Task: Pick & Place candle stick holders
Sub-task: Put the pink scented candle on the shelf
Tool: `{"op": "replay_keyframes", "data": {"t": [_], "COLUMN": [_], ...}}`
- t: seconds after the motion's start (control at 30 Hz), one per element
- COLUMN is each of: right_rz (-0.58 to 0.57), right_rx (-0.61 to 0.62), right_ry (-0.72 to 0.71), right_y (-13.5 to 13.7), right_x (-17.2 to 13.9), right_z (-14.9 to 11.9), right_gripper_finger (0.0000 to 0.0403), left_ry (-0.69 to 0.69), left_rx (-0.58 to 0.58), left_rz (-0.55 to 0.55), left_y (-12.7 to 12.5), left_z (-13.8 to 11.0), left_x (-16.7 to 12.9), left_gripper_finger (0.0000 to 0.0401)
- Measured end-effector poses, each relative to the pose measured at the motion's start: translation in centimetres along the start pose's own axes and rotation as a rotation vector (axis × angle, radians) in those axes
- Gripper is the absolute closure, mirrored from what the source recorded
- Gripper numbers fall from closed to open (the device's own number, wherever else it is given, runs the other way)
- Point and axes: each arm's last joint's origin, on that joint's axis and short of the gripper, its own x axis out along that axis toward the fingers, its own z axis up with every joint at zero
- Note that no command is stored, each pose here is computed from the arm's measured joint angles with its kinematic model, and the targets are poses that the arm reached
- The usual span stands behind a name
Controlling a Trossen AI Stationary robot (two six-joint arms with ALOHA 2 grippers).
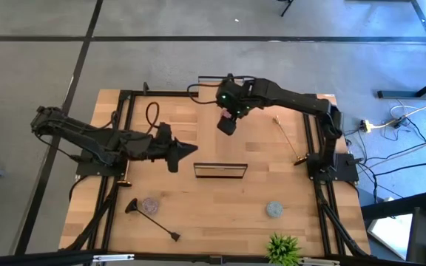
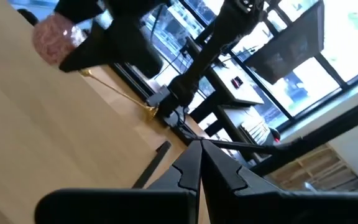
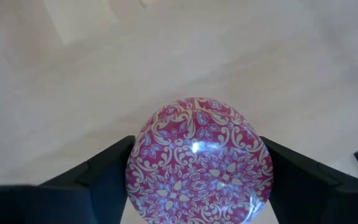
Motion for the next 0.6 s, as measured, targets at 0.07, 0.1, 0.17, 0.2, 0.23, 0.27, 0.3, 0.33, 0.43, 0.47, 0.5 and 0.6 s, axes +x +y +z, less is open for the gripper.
{"op": "replay_keyframes", "data": {"t": [0.07,0.1,0.17,0.2,0.23,0.27,0.3,0.33,0.43,0.47,0.5,0.6], "right_rz": [-0.005,-0.009,-0.006,-0.002,0.003,0.007,0.008,0.01,0.007,0.001,-0.003,-0.021], "right_rx": [0.007,0.009,0.015,0.016,0.016,0.016,0.015,0.015,0.018,0.015,0.013,0.005], "right_ry": [0.026,0.043,0.063,0.072,0.075,0.074,0.073,0.074,0.075,0.075,0.074,0.07], "right_y": [-0.3,-0.4,-0.5,-0.5,-0.5,-0.5,-0.4,-0.4,-0.5,-0.5,-0.5,-0.5], "right_x": [0.7,1.0,1.4,1.6,1.6,1.6,1.6,1.6,1.6,1.6,1.6,1.6], "right_z": [0.1,0.0,0.0,0.0,0.0,0.0,0.0,0.0,0.0,0.0,0.0,0.0], "right_gripper_finger": [0.0102,0.0102,0.0102,0.0102,0.0102,0.0102,0.0102,0.0102,0.0102,0.0102,0.0102,0.0102], "left_ry": [0.01,0.015,0.021,0.024,0.027,0.029,0.03,0.033,0.034,0.033,0.035,0.038], "left_rx": [0.011,0.015,0.012,0.009,0.007,0.007,0.01,0.01,0.01,0.01,0.012,0.015], "left_rz": [-0.007,-0.009,-0.014,-0.017,-0.017,-0.017,-0.017,-0.016,-0.01,-0.01,-0.008,-0.005], "left_y": [0.1,0.2,0.4,0.4,0.5,0.6,0.7,0.8,0.9,0.9,0.9,0.9], "left_z": [0.1,0.2,0.4,0.5,0.5,0.6,0.7,0.7,0.8,0.8,0.8,0.8], "left_x": [0.1,0.2,0.3,0.4,0.4,0.5,0.5,0.5,0.6,0.6,0.6,0.6], "left_gripper_finger": [0.0395,0.0395,0.0395,0.0395,0.0395,0.0395,0.0395,0.0395,0.0395,0.0395,0.0395,0.0395]}}
